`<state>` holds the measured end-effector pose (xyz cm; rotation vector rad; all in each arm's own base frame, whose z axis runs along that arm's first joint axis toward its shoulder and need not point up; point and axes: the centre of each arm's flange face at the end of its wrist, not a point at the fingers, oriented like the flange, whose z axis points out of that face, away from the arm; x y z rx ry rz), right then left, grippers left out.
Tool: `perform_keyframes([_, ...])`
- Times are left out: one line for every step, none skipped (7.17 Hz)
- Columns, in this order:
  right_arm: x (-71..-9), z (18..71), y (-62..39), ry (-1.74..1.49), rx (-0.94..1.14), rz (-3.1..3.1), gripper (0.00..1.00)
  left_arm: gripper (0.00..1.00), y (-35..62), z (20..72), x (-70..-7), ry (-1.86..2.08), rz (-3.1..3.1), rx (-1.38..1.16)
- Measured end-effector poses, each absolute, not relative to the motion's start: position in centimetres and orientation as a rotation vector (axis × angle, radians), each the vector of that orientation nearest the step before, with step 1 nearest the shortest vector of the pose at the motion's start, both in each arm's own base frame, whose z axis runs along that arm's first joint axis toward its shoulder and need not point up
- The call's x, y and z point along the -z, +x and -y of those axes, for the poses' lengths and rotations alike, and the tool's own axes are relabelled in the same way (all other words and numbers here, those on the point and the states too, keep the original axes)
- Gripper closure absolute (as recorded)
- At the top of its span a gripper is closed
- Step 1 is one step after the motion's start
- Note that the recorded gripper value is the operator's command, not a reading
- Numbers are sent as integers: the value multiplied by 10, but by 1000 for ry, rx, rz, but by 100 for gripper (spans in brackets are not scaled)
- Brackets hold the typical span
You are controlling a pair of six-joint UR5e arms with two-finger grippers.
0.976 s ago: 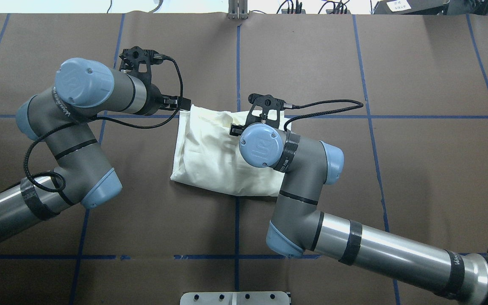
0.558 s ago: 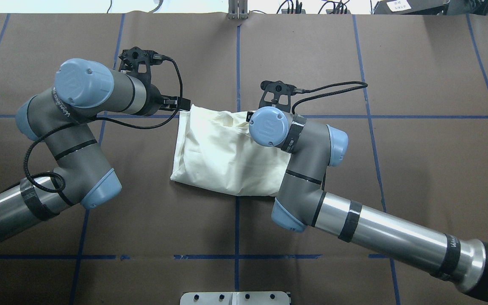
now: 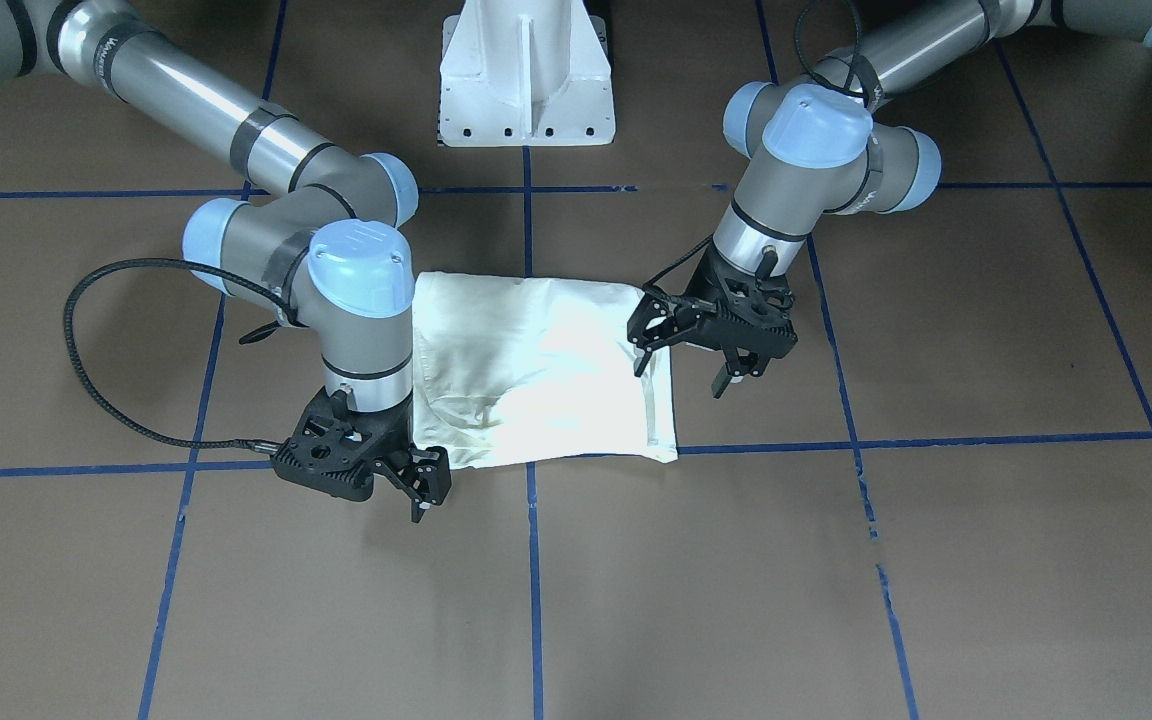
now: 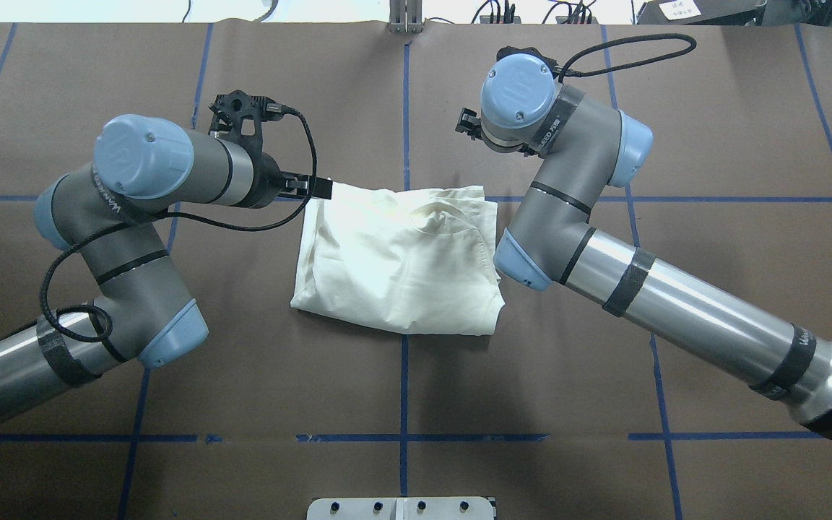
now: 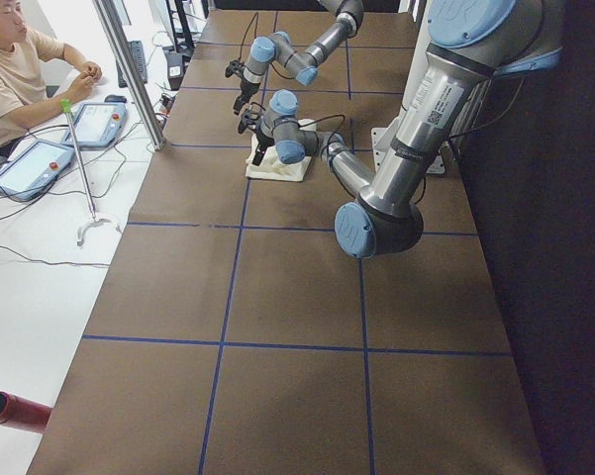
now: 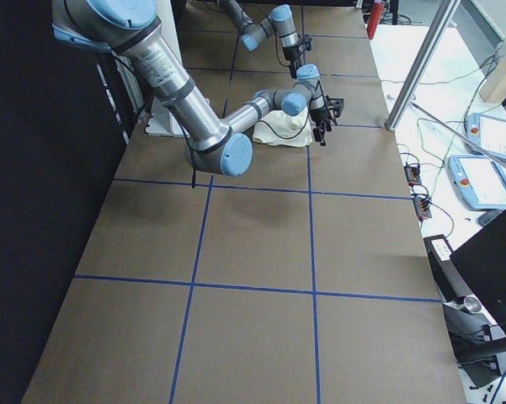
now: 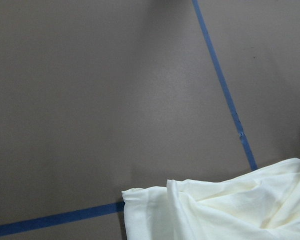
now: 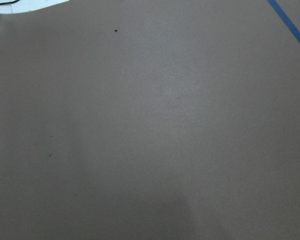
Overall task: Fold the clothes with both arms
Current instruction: 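Raise the right gripper away while the left gripper moves to the shirt's side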
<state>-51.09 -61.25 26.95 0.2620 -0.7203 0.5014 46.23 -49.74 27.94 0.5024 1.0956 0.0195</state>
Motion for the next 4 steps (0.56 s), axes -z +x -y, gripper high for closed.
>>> perform_keyframes([-264, 614, -506, 256, -499, 737, 0, 1, 466, 476, -298, 530, -1158, -56])
perform_keyframes([-262, 614, -504, 254, -498, 742, 0, 17, 473, 454, -313, 543, -1202, -92])
perform_keyframes([-262, 613, -503, 254, -497, 744, 0, 29, 483, 437, -319, 545, -1225, -122])
perform_keyframes([-261, 613, -503, 255, -497, 746, 0, 29, 494, 423, -319, 544, -1237, -153])
